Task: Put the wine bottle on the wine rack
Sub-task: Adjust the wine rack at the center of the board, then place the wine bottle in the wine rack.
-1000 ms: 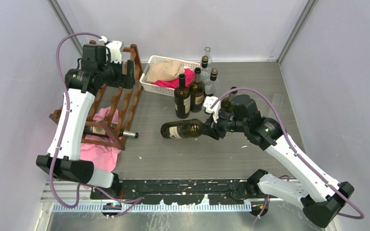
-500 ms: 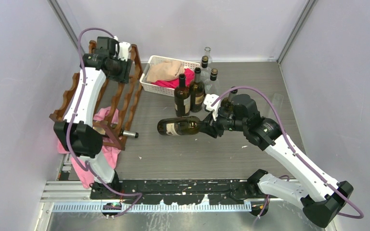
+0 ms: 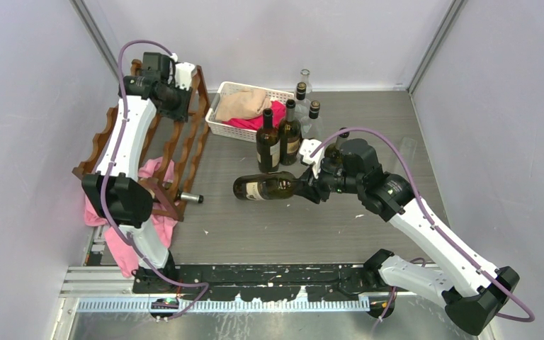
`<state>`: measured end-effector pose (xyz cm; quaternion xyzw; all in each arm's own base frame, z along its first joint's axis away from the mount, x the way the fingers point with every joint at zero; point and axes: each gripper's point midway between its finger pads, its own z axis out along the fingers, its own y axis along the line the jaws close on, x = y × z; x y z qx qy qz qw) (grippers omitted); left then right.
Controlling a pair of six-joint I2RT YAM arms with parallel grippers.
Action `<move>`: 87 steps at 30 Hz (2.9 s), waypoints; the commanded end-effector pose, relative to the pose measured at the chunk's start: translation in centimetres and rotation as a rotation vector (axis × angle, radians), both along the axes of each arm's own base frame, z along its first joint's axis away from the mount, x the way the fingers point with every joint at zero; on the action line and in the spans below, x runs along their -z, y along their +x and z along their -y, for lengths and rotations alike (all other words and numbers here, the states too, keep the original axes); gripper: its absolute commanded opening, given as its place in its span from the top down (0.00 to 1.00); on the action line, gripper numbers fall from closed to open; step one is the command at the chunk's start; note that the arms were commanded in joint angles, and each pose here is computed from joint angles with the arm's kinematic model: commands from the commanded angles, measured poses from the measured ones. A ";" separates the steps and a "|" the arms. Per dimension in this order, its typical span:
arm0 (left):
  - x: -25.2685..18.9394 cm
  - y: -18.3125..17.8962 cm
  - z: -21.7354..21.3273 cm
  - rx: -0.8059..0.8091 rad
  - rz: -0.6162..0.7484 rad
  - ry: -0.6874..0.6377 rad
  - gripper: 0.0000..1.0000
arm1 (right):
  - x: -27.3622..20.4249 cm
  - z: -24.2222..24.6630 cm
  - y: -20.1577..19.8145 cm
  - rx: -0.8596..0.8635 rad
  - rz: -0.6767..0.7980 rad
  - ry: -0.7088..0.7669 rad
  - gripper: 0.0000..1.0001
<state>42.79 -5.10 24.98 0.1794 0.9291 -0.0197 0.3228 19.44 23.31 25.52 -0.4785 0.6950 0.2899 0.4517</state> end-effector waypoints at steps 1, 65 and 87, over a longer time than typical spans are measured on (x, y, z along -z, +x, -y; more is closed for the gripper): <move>-2.4 -0.8 2.6 0.177 0.081 -0.076 0.89 | -6.8 -0.9 1.1 -0.019 0.204 0.149 0.99; -2.4 -6.8 3.3 0.231 0.043 -0.224 0.87 | -5.2 -14.7 5.5 -0.091 0.251 0.404 0.99; -1.6 -7.5 3.8 0.181 -0.007 -0.282 0.78 | -3.5 -18.8 6.8 0.000 0.202 0.538 0.99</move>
